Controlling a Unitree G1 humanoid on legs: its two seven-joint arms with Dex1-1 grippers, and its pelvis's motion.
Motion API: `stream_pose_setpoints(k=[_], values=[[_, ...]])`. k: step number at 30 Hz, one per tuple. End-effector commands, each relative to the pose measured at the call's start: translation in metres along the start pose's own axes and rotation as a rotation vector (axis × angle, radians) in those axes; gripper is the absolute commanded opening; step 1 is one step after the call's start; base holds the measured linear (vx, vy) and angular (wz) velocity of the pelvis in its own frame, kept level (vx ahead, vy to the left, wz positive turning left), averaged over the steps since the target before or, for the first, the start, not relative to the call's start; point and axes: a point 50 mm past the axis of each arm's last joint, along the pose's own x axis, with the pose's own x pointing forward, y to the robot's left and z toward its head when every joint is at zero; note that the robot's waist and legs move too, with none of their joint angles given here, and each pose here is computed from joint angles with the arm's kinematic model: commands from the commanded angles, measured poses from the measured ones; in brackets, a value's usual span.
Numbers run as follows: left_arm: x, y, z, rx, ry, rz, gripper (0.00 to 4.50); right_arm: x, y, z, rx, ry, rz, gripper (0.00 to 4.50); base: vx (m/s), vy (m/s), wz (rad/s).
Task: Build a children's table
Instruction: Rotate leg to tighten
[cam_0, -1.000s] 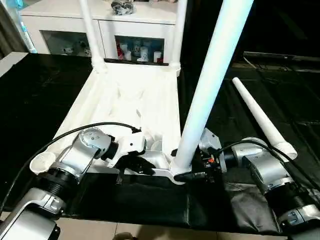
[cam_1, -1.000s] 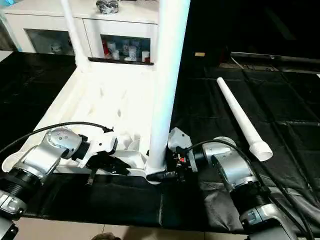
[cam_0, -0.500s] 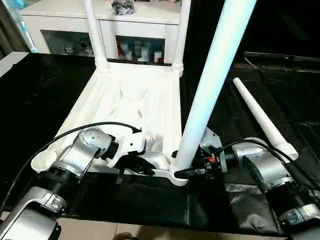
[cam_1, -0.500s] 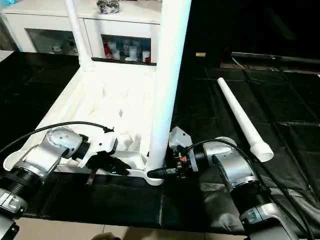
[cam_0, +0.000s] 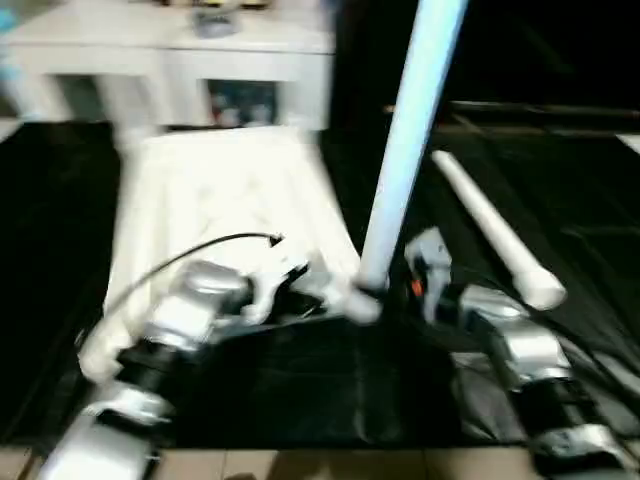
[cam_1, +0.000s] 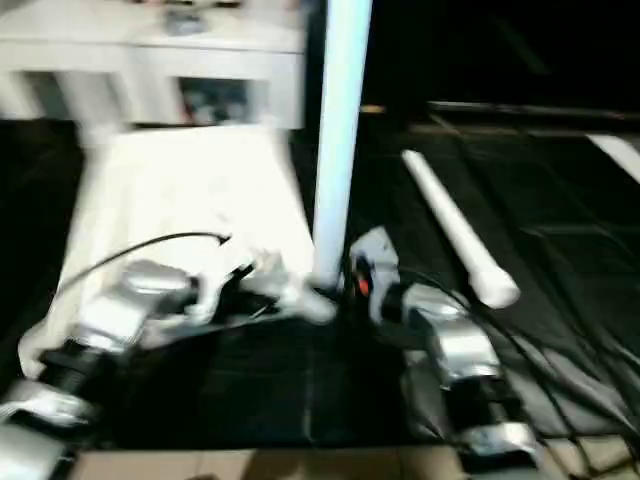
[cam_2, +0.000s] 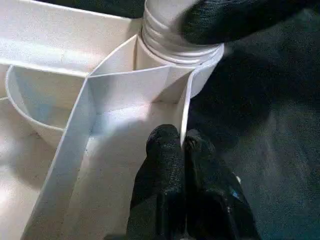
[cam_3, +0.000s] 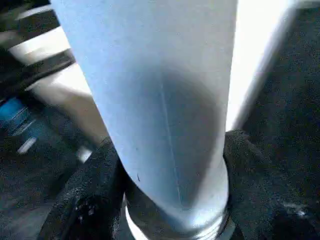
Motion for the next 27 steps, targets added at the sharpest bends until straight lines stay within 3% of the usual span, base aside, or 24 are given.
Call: stream_pose_setpoints(k=[1,5,7,9,12,16,22,27], values=[[0.000,-0.002,0.046,0.006,-0.209,0.113,0.00,0.029,0.025,-0.012,0.112,0.046,0.011,2.52,0.000,0.000,0.00],[0.013,-0.011,0.056,-0.008,-0.230,0.174,0.00,0.045,0.022,-0.007,0.213,0.047,-0.139,2.52,0.000,0.000,0.00],[0.014,-0.012,0.058,-0.001,-0.226,0.191,0.00,0.047,0.023,-0.003,0.190,0.034,-0.127,2.52,0.000,0.000,0.00],[0.013,-0.012,0.058,0.008,-0.216,0.204,0.00,0.048,0.027,0.001,0.135,0.020,-0.087,3.07,0.000,0.000,0.00],[0.012,-0.012,0.055,0.011,-0.202,0.202,0.00,0.047,0.028,0.001,0.115,0.016,-0.074,3.30,0.000,0.000,0.00],[0.006,-0.011,0.045,0.037,-0.161,0.172,0.00,0.035,0.020,0.000,0.074,0.009,-0.060,3.67,0.000,0.000,0.00],[-0.008,-0.006,0.031,0.088,-0.096,0.094,0.00,0.002,0.003,0.008,0.025,-0.023,0.054,4.13,0.000,0.000,0.00],[-0.023,0.001,0.025,0.170,-0.063,0.036,0.00,-0.025,-0.006,0.012,-0.070,0.041,0.181,4.39,0.000,0.000,0.00]])
